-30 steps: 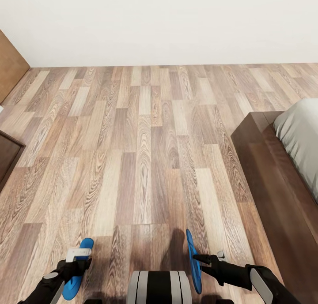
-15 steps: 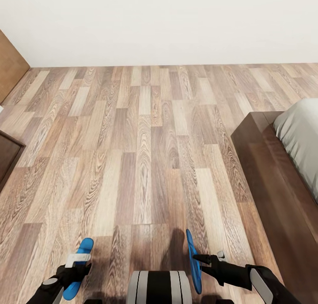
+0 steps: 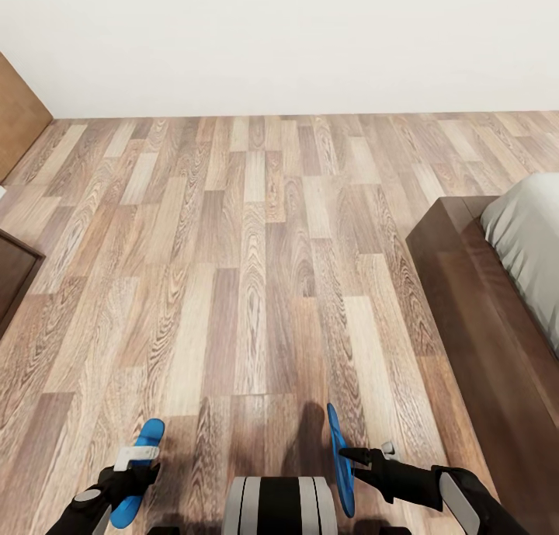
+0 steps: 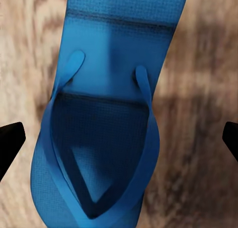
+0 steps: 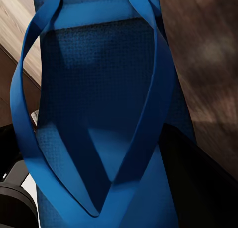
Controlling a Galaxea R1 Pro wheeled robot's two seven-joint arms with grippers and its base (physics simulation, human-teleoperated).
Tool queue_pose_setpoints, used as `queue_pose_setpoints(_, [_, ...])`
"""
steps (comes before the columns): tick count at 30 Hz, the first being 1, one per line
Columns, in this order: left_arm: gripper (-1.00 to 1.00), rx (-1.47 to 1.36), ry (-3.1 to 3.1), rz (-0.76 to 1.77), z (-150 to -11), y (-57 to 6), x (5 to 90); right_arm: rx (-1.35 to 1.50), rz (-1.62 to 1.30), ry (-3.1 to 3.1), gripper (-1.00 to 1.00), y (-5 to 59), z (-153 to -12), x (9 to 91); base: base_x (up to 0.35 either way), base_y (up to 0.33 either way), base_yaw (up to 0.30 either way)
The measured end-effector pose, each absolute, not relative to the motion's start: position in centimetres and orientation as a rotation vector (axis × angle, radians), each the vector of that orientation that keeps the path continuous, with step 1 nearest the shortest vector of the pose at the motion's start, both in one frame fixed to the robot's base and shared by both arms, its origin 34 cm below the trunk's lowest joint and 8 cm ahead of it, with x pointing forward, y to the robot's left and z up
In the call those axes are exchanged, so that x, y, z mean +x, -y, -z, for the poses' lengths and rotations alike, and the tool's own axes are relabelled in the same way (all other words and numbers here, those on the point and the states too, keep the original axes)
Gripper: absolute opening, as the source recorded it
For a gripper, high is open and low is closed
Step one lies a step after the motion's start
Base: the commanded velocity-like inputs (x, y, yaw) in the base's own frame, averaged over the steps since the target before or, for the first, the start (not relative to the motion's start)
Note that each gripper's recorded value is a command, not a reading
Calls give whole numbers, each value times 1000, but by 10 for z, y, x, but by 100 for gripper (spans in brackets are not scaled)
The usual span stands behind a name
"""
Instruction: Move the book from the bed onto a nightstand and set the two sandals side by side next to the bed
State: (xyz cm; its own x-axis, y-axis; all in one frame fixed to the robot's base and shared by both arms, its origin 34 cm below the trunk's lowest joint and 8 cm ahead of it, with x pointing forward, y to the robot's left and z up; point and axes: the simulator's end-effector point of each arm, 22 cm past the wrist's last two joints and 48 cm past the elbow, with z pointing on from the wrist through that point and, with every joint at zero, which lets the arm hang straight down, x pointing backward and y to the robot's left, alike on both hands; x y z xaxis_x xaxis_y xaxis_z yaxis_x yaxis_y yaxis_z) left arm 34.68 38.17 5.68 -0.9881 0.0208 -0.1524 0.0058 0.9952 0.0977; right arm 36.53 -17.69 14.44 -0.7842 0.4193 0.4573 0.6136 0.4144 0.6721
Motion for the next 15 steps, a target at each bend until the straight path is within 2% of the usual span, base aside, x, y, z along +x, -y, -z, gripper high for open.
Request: queue_pose_setpoints(15, [100,26,-3040,-150,-41,-383,322,-932,1259,2409,-100,177,-127,345,0,0,0])
